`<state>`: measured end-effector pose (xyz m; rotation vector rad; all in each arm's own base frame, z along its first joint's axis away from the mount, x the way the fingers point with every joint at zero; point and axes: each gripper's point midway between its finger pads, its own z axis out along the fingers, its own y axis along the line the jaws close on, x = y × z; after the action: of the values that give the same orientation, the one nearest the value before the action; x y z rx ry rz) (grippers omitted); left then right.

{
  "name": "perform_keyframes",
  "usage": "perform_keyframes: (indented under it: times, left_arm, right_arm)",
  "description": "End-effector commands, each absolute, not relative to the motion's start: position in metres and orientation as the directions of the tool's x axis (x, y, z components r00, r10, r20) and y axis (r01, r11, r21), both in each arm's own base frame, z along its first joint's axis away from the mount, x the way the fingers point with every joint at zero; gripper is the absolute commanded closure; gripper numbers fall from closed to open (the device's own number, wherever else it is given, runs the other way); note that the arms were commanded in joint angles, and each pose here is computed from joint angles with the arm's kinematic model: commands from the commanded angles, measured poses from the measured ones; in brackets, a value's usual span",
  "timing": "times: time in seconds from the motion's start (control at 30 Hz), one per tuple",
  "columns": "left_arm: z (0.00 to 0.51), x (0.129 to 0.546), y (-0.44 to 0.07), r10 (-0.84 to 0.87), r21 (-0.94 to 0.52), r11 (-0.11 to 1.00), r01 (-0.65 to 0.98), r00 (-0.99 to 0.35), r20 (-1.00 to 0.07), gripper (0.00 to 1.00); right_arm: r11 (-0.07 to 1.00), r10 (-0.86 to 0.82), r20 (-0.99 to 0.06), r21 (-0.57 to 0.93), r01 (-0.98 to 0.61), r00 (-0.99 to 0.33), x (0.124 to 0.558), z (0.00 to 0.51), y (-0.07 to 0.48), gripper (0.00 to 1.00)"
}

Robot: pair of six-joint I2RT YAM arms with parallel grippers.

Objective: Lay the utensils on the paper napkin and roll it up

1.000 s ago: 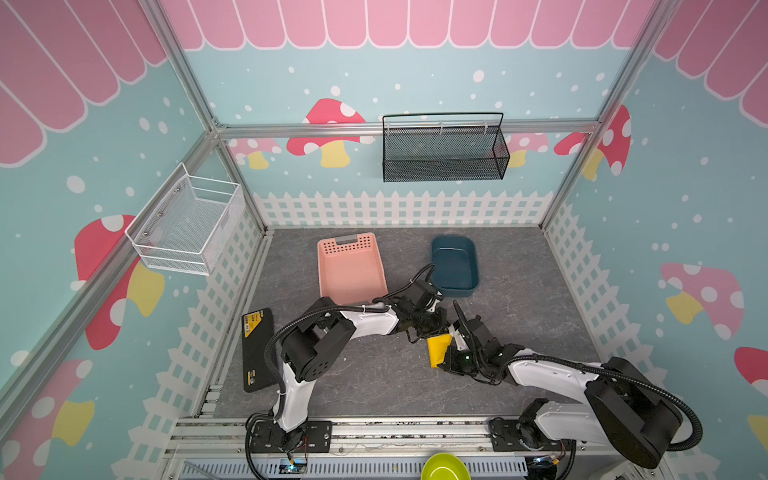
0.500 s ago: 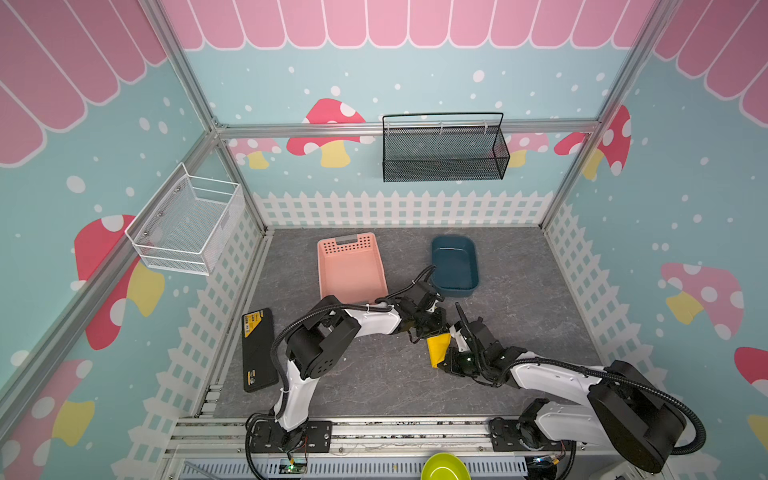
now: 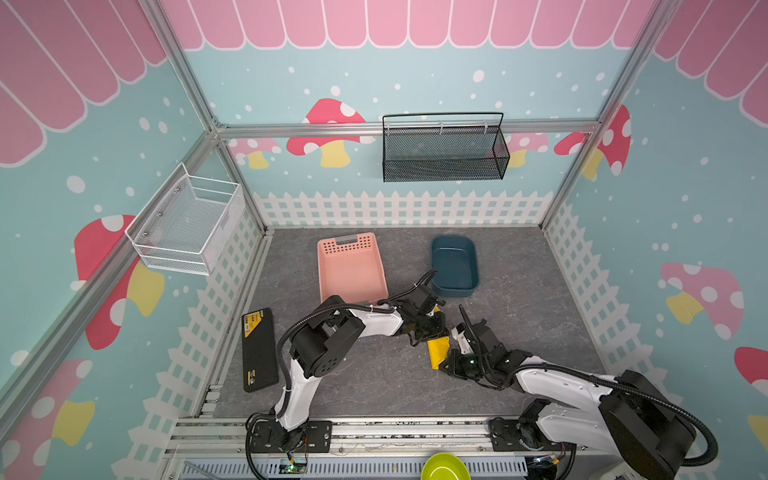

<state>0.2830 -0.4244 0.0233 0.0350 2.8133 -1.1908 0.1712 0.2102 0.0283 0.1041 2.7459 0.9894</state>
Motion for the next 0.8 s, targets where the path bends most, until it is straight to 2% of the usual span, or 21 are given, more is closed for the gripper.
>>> perform_keyframes:
  times: [0.0,0.13,0.27,0.37,0.67,0.77]
  left_arm:
    - [0.006,0.278,-0.417,0.011,-0.668,0.741,0.065,-0.996,-0.085,1.00]
    - [0.004,0.277,-0.416,0.018,-0.660,0.748,0.071,-0.996,-0.088,1.00]
    - [0.002,0.276,-0.417,0.021,-0.662,0.747,0.069,-0.997,-0.080,1.00]
    - [0.001,0.276,-0.417,0.023,-0.661,0.747,0.069,-0.997,-0.079,1.00]
    - [0.002,0.276,-0.417,0.025,-0.661,0.747,0.072,-0.996,-0.080,1.00]
    - [0.003,0.276,-0.417,0.025,-0.662,0.746,0.074,-0.996,-0.083,1.00]
  right_arm:
    - [0.796,0.179,-0.172,0.604,0.040,-0.969,0.169,0.031,0.198,0.90]
    - [0.790,0.211,-0.175,0.610,0.062,-0.962,0.172,0.040,0.193,0.82]
    - [0.768,0.232,-0.166,0.636,0.076,-0.958,0.176,0.048,0.195,0.69]
    - [0.757,0.238,-0.165,0.648,0.077,-0.957,0.181,0.052,0.198,0.64]
    - [0.716,0.239,-0.148,0.695,0.071,-0.960,0.189,0.052,0.209,0.66]
    - [0.711,0.237,-0.143,0.699,0.071,-0.961,0.191,0.051,0.212,0.70]
